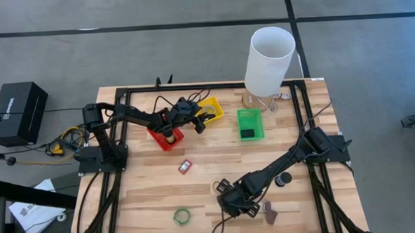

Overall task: Pick & Place Office items
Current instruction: Put the black digital clock into the green basket

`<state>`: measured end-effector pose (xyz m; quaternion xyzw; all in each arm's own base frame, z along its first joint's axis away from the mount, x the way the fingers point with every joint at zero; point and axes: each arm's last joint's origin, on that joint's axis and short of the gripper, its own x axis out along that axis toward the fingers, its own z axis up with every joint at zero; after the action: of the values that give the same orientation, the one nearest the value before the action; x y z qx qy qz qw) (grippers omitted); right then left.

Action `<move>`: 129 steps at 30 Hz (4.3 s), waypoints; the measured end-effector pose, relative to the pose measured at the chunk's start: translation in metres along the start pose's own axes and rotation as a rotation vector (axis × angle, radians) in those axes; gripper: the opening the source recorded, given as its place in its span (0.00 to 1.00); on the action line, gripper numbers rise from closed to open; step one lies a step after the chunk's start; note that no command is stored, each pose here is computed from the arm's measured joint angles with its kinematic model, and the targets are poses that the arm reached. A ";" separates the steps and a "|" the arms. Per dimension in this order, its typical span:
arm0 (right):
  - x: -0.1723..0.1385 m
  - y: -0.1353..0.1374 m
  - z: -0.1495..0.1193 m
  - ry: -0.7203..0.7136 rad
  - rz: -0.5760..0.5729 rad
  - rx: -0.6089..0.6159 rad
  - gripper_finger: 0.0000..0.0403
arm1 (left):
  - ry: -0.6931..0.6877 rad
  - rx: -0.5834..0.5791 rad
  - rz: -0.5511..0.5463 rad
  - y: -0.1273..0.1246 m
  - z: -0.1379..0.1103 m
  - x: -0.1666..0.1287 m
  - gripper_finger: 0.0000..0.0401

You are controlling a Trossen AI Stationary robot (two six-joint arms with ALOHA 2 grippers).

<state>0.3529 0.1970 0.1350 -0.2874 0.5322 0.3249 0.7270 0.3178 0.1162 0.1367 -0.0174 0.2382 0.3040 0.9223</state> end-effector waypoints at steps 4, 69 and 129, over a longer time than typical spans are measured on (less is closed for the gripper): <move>0.002 0.001 -0.002 -0.014 -0.005 -0.001 0.59 | 0.000 0.000 0.000 0.000 0.000 0.000 0.36; -0.045 -0.023 -0.054 0.572 0.182 0.433 0.36 | -0.003 -0.003 0.000 0.000 0.000 0.000 0.36; -0.095 -0.143 -0.256 0.434 -0.340 1.005 0.40 | -0.164 0.022 -0.122 0.006 0.061 -0.068 0.36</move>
<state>0.2928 -0.1039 0.1684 -0.0482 0.7047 -0.1557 0.6906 0.2930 0.0943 0.2219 0.0034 0.1638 0.2447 0.9557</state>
